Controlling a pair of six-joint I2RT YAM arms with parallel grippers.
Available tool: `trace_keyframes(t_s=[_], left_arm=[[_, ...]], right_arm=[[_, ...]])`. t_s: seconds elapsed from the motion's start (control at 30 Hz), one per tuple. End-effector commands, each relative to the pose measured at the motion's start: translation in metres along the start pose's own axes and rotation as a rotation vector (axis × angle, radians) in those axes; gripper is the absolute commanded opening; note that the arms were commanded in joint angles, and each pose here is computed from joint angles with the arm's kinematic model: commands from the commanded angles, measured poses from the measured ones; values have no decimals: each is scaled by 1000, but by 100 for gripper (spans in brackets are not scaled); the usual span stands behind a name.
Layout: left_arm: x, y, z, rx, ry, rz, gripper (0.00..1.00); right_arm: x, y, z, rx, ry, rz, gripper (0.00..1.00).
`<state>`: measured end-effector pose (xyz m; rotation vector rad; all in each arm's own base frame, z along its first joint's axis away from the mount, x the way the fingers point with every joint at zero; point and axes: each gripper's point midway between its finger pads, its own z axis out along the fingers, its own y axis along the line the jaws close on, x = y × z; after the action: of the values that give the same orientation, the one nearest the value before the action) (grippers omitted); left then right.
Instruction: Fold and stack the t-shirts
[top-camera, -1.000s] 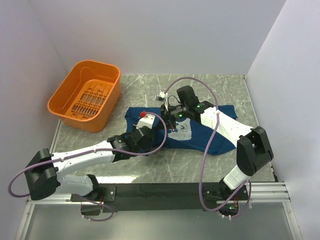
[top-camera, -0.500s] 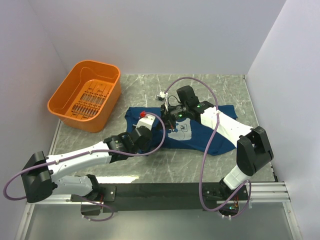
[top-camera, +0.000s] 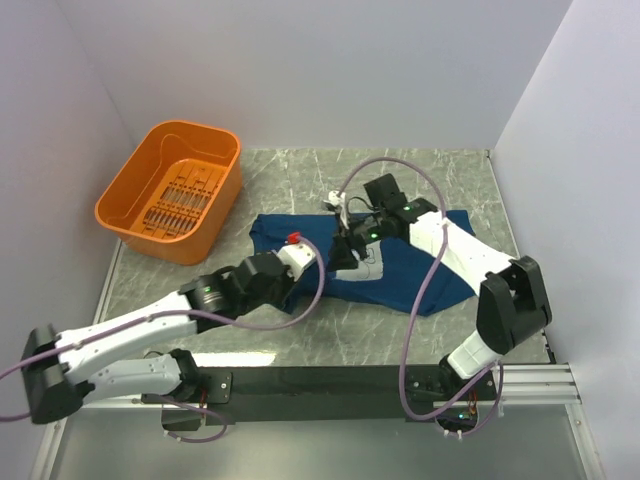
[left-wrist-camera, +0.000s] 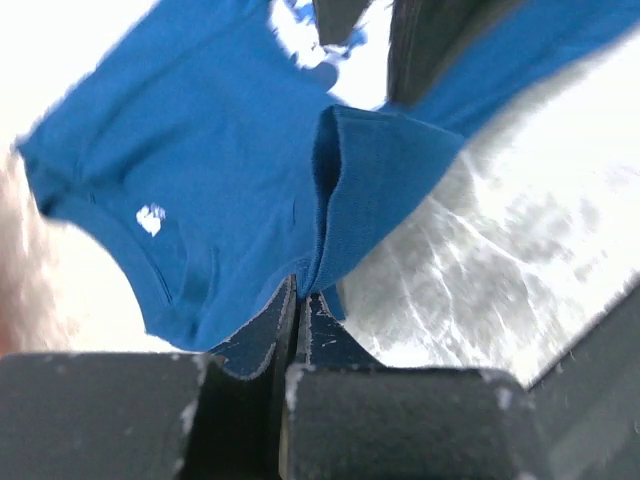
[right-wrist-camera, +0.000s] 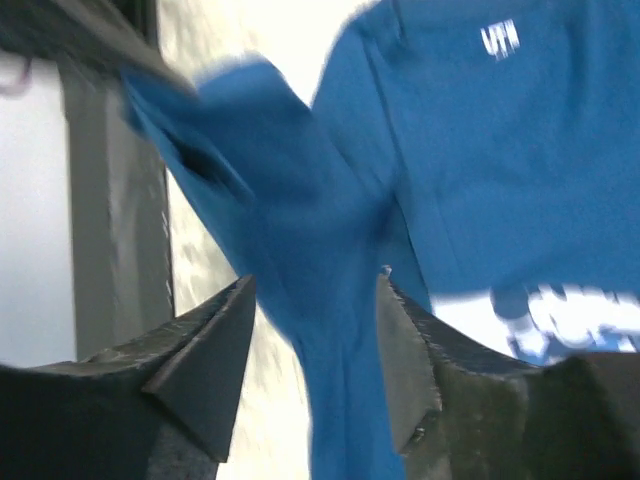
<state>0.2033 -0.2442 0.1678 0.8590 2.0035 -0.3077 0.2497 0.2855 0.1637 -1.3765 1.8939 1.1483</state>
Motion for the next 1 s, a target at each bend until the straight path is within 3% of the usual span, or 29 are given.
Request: trace_keyframes(t_s=[0.0, 0.27, 0.33, 0.57, 0.73, 0.97], left_arm=[[-8, -15, -19, 175, -84, 152, 0], [1, -11, -30, 255, -110, 138, 0], [2, -16, -31, 282, -117, 140, 0], [6, -20, -29, 305, -127, 133, 0], [4, -19, -30, 308, -158, 137, 0], [6, -18, -32, 309, -181, 142, 0]], right_arm=[[10, 17, -41, 33, 60, -143, 59], [106, 4, -130, 343, 312, -393, 61], [149, -3, -155, 400, 417, -369, 61], [233, -10, -218, 543, 561, -239, 60], [261, -16, -243, 543, 605, -232, 60], [260, -31, -242, 485, 530, -251, 60]])
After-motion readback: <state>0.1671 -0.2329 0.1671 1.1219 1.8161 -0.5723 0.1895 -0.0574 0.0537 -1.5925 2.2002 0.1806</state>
